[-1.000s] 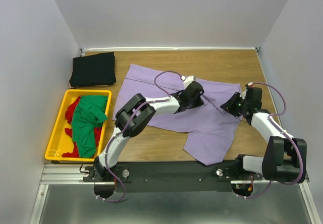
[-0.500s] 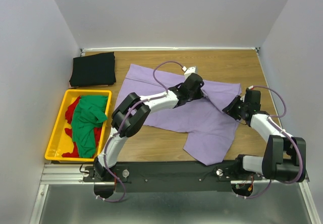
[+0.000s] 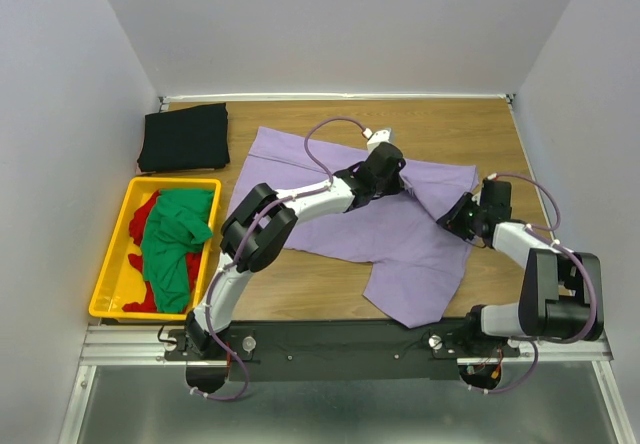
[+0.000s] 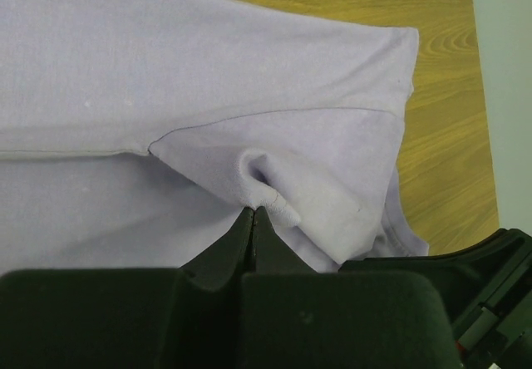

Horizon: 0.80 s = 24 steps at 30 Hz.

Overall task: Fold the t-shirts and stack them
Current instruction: Fold the tshirt

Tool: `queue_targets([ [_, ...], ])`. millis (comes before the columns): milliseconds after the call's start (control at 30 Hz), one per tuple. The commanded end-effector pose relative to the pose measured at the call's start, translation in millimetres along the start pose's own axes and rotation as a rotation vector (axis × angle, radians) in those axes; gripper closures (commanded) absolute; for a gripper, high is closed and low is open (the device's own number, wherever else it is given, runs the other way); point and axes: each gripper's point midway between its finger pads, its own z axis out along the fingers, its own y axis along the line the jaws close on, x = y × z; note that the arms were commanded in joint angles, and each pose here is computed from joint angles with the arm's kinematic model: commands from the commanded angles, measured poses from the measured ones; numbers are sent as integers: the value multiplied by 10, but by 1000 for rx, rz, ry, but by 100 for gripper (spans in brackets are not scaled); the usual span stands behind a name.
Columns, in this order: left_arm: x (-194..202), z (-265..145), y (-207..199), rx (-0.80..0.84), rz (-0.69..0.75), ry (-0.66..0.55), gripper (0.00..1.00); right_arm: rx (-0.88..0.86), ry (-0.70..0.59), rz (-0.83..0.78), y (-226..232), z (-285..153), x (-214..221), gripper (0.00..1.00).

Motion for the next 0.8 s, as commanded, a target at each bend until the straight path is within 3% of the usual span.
queue_targets([
  [0,-81,-48,-74,11,16,-8,100,-23,21,18,11,44,93,64],
  [233,-63,-36,-64,12,16,0,100,-48,-15,8,47,75,31,65],
  [500,-47,-54,-17,-2,32,3,100,-111,-66,1,262,-36,-186,94],
  [767,-60,-65,83,-24,57,10,100,-62,-109,21,352,-72,-531,96],
])
